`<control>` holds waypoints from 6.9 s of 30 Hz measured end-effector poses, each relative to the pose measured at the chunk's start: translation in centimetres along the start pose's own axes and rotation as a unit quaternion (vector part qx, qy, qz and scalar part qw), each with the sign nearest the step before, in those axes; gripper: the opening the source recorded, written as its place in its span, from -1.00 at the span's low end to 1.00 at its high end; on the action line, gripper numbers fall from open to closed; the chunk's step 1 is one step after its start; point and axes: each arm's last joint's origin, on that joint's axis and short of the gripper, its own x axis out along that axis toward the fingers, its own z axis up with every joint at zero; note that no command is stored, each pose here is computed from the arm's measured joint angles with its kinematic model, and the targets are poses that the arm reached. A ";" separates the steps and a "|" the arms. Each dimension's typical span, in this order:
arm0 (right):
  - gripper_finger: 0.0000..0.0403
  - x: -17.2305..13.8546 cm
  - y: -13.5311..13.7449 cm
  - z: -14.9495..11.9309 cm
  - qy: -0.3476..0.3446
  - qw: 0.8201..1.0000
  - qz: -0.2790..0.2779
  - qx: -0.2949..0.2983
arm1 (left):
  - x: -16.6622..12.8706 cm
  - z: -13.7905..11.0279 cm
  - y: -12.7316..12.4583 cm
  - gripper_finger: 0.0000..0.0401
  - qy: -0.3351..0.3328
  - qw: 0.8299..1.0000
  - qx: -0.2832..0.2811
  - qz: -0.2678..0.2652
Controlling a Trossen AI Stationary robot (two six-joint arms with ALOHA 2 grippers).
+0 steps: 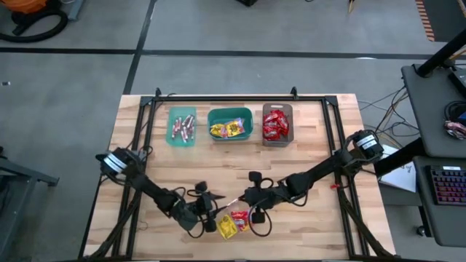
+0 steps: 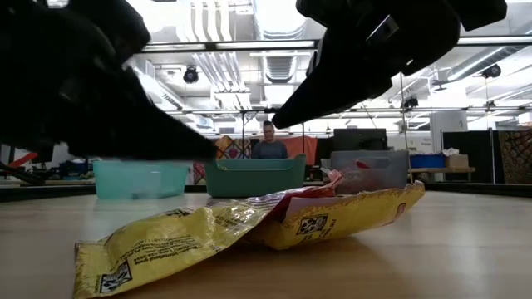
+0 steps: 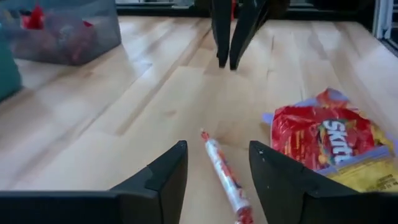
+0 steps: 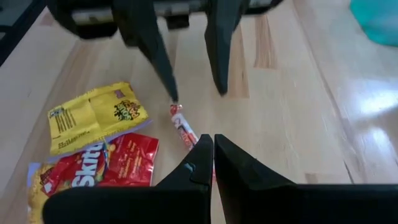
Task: Sort candy
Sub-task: Put the white candy into the blue bin, then put the red candy into the black bin
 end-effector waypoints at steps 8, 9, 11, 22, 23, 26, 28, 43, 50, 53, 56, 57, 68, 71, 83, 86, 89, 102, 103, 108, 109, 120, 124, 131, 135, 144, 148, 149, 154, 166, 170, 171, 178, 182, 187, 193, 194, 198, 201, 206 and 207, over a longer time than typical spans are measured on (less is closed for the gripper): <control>-0.95 0.0 0.0 0.0 0.000 1.000 0.000 0.006 | 1.8 -2.6 0.2 -0.14 -0.002 1.000 -0.018 -0.012; -0.95 0.0 0.0 0.0 0.000 1.000 0.000 0.006 | 2.0 -2.8 0.2 -0.14 -0.001 1.000 -0.020 -0.018; -0.95 0.0 0.0 0.0 0.000 1.000 0.000 0.006 | 2.1 -3.2 0.2 -0.14 0.000 0.999 -0.022 -0.023; -0.95 0.0 0.0 0.0 0.000 1.000 0.000 0.006 | 2.4 -4.4 0.4 -0.28 0.017 1.000 -0.009 -0.023; -0.95 0.0 0.0 0.0 0.000 1.000 0.000 0.006 | 2.4 -4.5 0.4 -0.33 0.018 1.000 -0.008 -0.021; -0.95 0.0 0.0 0.0 0.000 1.000 0.000 0.006 | 2.4 -4.5 0.4 -0.49 0.019 1.000 -0.004 -0.021; -0.95 0.0 0.0 0.0 0.000 1.000 0.000 0.006 | 2.4 -4.5 0.4 -0.63 0.019 1.000 -0.002 -0.021; -0.95 -0.3 -0.2 0.2 -0.006 1.000 -0.026 0.006 | -0.7 0.5 3.1 -0.93 0.028 0.999 0.029 0.024; -0.95 -0.8 -0.4 0.7 -0.015 0.999 -0.026 0.011 | -4.3 5.7 9.6 -0.94 0.066 0.983 0.044 0.167; -0.96 -0.8 -0.5 0.8 -0.016 0.999 -0.026 0.015 | -5.5 7.1 13.9 -0.94 0.105 0.962 0.033 0.251; -0.96 -0.8 -0.5 0.7 -0.016 0.999 -0.026 0.022 | -6.2 7.6 18.4 -0.93 0.151 0.930 0.017 0.334; -0.96 -0.8 -0.5 0.7 -0.016 0.999 -0.026 0.024 | -6.3 7.5 19.8 -0.92 0.167 0.919 0.012 0.358; -0.95 -0.7 -0.7 0.7 -0.014 0.999 -0.028 0.040 | -5.3 6.5 28.8 -0.63 0.280 0.891 -0.071 0.351; -0.96 -0.9 -0.9 0.9 -0.012 0.998 -0.029 0.059 | -5.3 7.0 28.8 -0.47 0.281 0.892 -0.064 0.350; -0.96 -1.8 -2.1 2.0 0.022 0.993 0.063 0.096 | -5.0 9.5 24.6 -0.23 0.237 0.936 -0.067 0.251; -0.96 -2.1 -1.6 2.8 0.052 0.986 0.092 0.127 | -5.4 10.4 21.8 -0.23 0.214 0.955 -0.072 0.194; -0.96 -2.6 -0.4 3.6 0.076 0.982 0.112 0.131 | -6.1 10.8 18.6 -0.23 0.195 0.968 -0.068 0.140; -0.96 -2.9 5.9 3.6 0.144 0.980 0.101 0.091 | -10.0 9.1 6.4 -0.23 0.085 0.993 -0.046 -0.067; -0.95 -2.8 6.3 3.5 0.144 0.982 0.090 0.085 | -10.1 8.9 5.8 -0.23 0.079 0.993 -0.047 -0.075; -0.95 -2.2 7.9 3.7 0.138 0.986 0.061 0.073 | -10.3 7.4 3.6 -0.23 0.071 0.991 -0.054 -0.100; -0.95 -2.0 8.1 3.8 0.137 0.986 0.061 0.076 | -10.2 7.1 3.3 -0.23 0.070 0.991 -0.058 -0.102; -0.31 0.8 7.9 2.7 0.147 0.985 -0.001 0.085 | -8.7 4.7 1.4 -0.23 0.073 0.990 -0.063 -0.105; -0.04 2.3 7.2 1.9 0.161 0.982 -0.020 0.098 | -8.6 4.4 1.3 -0.23 0.075 0.990 -0.062 -0.104; 0.12 4.6 6.0 0.5 0.187 0.976 -0.033 0.106 | -8.5 4.2 1.3 -0.23 0.077 0.990 -0.059 -0.101; 0.02 5.2 5.2 0.3 0.202 0.972 -0.024 0.116 | -8.5 4.2 1.3 -0.23 0.074 0.990 -0.061 -0.100; -0.67 6.8 3.8 -0.5 0.228 0.966 -0.010 0.124 | -8.5 4.2 1.3 -0.23 0.073 0.991 -0.061 -0.099; -0.92 6.5 3.7 -0.2 0.224 0.968 -0.006 0.114 | -8.5 4.2 1.3 -0.23 0.073 0.991 -0.061 -0.099; -0.92 6.4 3.7 0.0 0.222 0.968 -0.005 0.113 | -8.5 4.2 1.3 -0.23 0.073 0.991 -0.061 -0.098; -0.94 5.1 3.5 1.3 0.204 0.974 0.006 0.097 | -8.4 4.3 1.3 -0.23 0.073 0.991 -0.062 -0.097; -0.94 -0.1 0.5 5.8 0.136 0.985 -0.092 0.050 | -8.4 4.3 1.4 -0.23 0.070 0.992 -0.047 -0.094; -0.95 -2.7 -2.8 6.8 0.148 0.968 -0.190 0.063 | -8.4 4.4 1.4 -0.23 0.067 0.992 -0.049 -0.092; -0.95 -3.4 -4.0 6.9 0.153 0.962 -0.217 0.070 | -8.4 4.5 1.5 -0.23 0.065 0.993 -0.049 -0.089; -0.95 -7.1 -13.6 6.8 0.225 0.897 -0.362 0.122 | -8.1 4.6 1.7 -0.23 0.062 0.994 -0.046 -0.082; -0.95 -8.2 -19.5 5.6 0.265 0.860 -0.408 0.153 | -7.8 4.7 1.9 -0.23 0.061 0.994 -0.038 -0.077; -0.95 -9.3 -26.0 3.2 0.300 0.827 -0.431 0.200 | -7.6 5.0 1.9 -0.23 0.058 0.995 -0.031 -0.074; -0.82 -9.6 -31.1 1.0 0.263 0.851 -0.354 0.285 | -7.2 5.2 2.0 -0.23 0.058 0.996 -0.030 -0.066; -0.81 -9.7 -31.6 0.7 0.258 0.852 -0.349 0.293 | -7.2 5.2 2.1 -0.23 0.058 0.996 -0.030 -0.065; -0.80 -10.1 -32.7 0.2 0.255 0.851 -0.343 0.305 | -7.2 5.2 2.1 -0.23 0.058 0.996 -0.030 -0.064; -0.80 -10.3 -32.7 0.3 0.254 0.854 -0.336 0.305 | -7.2 5.2 2.1 -0.23 0.058 0.996 -0.030 -0.064; -0.80 -9.9 -32.7 0.5 0.236 0.872 -0.285 0.321 | -7.1 5.4 2.0 -0.23 0.056 0.996 -0.033 -0.066; -0.80 -9.8 -32.7 0.4 0.237 0.872 -0.283 0.321 | -7.1 5.6 1.9 -0.23 0.055 0.996 -0.035 -0.067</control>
